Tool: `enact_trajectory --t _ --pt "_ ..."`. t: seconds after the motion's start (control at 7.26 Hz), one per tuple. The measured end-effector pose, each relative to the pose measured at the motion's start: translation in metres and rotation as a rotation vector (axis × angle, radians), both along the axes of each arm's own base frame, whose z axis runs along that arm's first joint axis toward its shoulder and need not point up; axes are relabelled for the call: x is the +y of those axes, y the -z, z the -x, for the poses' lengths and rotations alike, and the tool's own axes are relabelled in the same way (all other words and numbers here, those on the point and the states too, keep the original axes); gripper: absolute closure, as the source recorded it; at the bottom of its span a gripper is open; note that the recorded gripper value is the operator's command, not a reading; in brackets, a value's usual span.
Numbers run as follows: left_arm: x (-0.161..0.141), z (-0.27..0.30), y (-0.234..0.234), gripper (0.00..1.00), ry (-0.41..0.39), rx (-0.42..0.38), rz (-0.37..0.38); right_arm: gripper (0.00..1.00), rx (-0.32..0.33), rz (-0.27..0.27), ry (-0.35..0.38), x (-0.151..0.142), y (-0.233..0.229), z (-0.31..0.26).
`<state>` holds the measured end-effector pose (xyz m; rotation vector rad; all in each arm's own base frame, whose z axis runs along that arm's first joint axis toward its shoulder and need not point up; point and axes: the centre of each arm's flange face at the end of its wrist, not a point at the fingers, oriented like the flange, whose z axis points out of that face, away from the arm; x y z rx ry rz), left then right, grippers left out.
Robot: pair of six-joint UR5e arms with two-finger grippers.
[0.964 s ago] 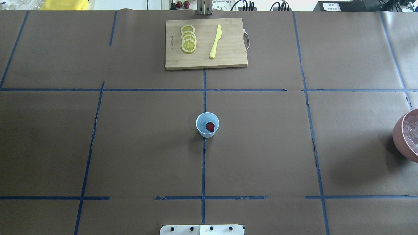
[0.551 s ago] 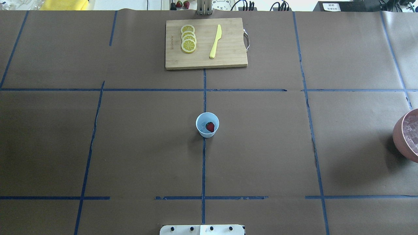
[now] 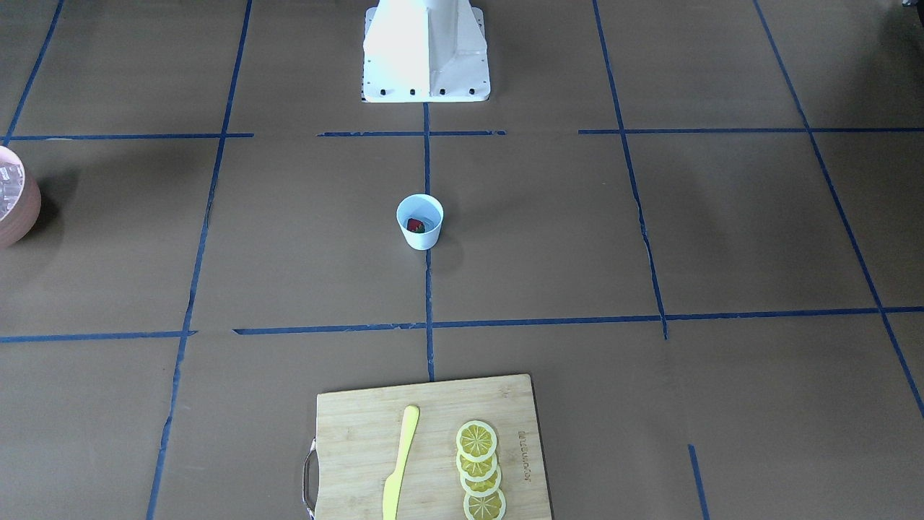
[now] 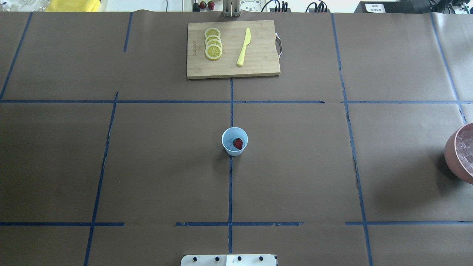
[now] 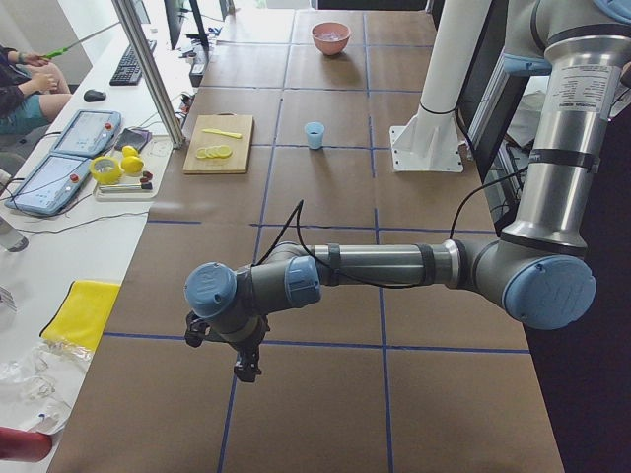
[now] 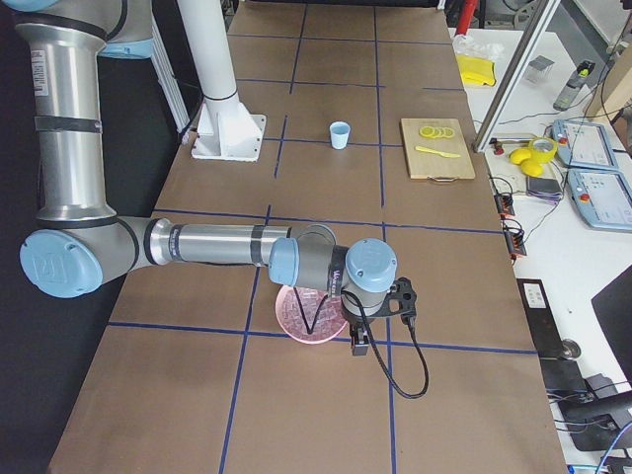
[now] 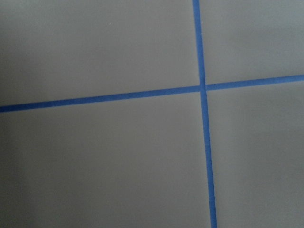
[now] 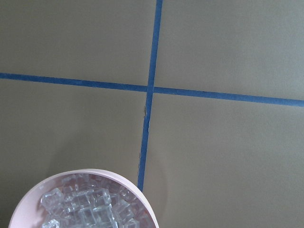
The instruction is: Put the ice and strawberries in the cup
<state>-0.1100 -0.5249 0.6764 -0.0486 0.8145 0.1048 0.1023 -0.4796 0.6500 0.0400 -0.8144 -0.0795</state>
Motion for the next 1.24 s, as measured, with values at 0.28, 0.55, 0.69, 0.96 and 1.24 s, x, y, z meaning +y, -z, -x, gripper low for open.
enact_trajectory --t 0.28,0.55,0.69,0.96,1.24 --pt "0.019 -0.002 0.027 0.0 0.087 -0.014 0.02 0.0 0.034 0.013 0.002 -0.002 -0.001 0.003" --pt "0.039 -0.006 0.03 0.0 0.132 -0.023 -0.015 0.0 0.049 0.016 0.001 -0.005 0.0 0.004" --pt "0.038 -0.011 0.017 0.0 0.137 -0.025 -0.033 0.0 0.051 0.016 0.001 -0.006 0.0 0.004" --pt "0.031 -0.032 -0.009 0.0 0.159 -0.026 -0.047 0.0 0.052 0.014 0.0 -0.007 0.001 0.004" --pt "0.03 -0.042 -0.014 0.0 0.174 -0.029 -0.04 0.0 0.052 0.012 0.0 -0.009 0.003 0.004"
